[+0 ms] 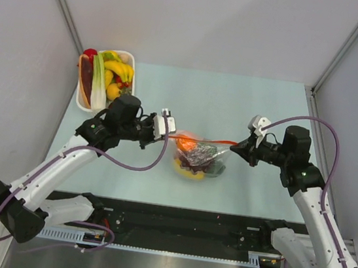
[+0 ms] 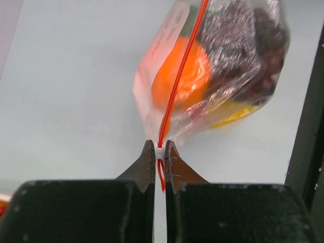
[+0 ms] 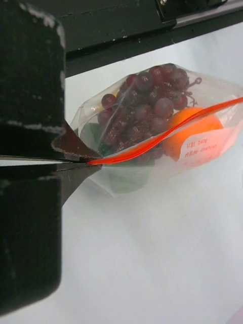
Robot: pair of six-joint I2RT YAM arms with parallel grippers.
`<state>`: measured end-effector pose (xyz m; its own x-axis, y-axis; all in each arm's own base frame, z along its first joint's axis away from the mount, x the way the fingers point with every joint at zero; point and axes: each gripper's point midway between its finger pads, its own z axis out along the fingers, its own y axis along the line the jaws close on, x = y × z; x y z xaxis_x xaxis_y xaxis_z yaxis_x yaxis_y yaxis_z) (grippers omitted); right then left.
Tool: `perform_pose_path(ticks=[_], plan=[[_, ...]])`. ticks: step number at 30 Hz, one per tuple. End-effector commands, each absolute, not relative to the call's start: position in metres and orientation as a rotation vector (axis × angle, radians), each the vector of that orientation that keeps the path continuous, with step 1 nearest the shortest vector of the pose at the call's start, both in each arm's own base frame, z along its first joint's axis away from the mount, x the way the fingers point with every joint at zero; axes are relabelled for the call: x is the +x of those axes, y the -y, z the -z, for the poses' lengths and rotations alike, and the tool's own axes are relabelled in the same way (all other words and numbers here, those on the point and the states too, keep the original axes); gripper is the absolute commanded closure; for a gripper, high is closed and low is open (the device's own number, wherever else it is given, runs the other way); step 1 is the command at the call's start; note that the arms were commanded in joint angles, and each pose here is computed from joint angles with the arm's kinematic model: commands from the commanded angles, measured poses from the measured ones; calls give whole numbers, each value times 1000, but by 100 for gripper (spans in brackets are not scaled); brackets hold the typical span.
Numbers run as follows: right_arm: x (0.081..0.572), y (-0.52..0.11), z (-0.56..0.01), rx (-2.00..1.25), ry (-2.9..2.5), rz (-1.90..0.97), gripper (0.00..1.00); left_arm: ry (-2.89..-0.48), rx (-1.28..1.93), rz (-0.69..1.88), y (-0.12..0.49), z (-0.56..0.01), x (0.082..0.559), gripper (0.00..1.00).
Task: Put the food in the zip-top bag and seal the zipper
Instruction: Zip the zipper food storage bag at the center of the board, then place the zipper food storage bag at the center of the board.
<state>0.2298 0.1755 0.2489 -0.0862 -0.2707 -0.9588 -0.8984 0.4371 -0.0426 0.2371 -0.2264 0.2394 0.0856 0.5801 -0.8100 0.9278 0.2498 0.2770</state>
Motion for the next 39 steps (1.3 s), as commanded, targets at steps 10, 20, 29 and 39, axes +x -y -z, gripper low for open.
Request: perform_pose_path(ticks=[10, 20, 29, 39], plan=[[250, -158, -255, -970, -1669, -691, 100, -1678, 1369, 315, 182, -246, 257, 100], [288, -173, -224, -823, -1929, -812, 100, -1837, 1191, 381, 208, -245, 309, 97], [377, -155, -185, -600, -2177, -787, 50, -2019, 918, 450, 215, -236, 387, 26], [393, -94, -255, -353, -2084, -759, 0, -1990, 631, 577, 162, -315, 387, 0]])
